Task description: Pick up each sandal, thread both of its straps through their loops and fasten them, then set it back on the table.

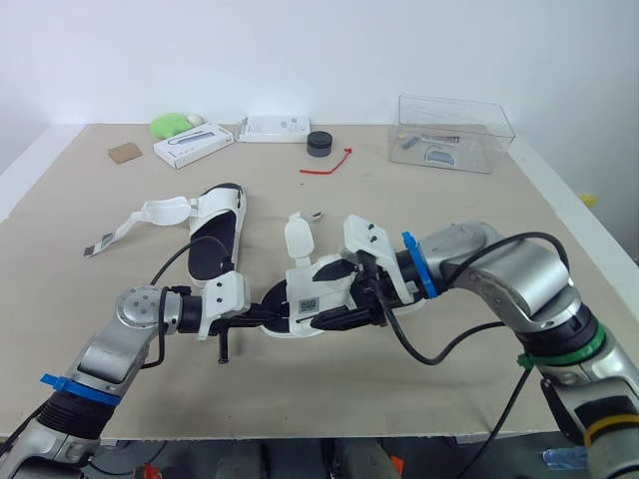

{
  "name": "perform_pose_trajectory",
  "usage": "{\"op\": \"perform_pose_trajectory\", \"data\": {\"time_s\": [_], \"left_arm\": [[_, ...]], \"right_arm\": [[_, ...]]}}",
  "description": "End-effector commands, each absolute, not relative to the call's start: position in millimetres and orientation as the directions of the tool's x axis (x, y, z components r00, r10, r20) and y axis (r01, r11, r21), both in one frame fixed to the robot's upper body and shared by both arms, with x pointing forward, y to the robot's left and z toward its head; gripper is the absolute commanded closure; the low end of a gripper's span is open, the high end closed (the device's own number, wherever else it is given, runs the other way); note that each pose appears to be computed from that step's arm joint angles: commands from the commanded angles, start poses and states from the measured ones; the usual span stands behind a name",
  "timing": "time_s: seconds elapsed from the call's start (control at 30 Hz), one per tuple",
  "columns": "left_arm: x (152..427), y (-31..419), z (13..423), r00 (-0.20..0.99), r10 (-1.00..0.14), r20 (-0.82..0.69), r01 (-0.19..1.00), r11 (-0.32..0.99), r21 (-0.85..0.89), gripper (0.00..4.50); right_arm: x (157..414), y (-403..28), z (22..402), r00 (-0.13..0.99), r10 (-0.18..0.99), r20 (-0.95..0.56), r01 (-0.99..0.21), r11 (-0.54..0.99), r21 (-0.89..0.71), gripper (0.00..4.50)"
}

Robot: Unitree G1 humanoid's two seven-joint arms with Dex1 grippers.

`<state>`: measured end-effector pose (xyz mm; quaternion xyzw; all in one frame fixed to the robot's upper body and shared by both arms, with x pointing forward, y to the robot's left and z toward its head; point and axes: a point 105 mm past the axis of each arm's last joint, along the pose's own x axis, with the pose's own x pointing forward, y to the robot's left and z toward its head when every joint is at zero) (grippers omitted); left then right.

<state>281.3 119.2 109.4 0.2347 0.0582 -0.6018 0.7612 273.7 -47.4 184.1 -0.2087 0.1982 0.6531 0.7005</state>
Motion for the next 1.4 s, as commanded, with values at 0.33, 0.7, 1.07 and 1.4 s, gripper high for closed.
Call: {"op": "perform_pose_trajectory", "data": {"time_s": [0.33,0.7,1.07,1.4], "left_arm": [[278.1,112.5,110.6,0.264,-0.896,-0.356,0.939,0.154,0.309,4.50],[279.4,112.1,109.4,0.268,-0.895,-0.356,0.939,0.159,0.305,4.50],[282.3,114.3,111.4,0.269,-0.896,-0.353,0.939,0.163,0.302,4.50],[284.3,115.8,112.2,0.272,-0.895,-0.354,0.938,0.165,0.304,4.50]], "right_arm": [[277.3,-61.4,172.5,0.081,0.742,-0.666,-0.995,0.104,-0.005,4.45],[276.3,-52.0,197.5,0.055,0.868,-0.494,-0.977,-0.056,-0.207,4.45],[292.9,-54.7,231.6,0.147,0.981,-0.129,-0.679,0.005,-0.734,4.45],[273.8,-69.0,203.6,-0.036,0.985,-0.171,0.090,-0.167,-0.982,4.45]]}}
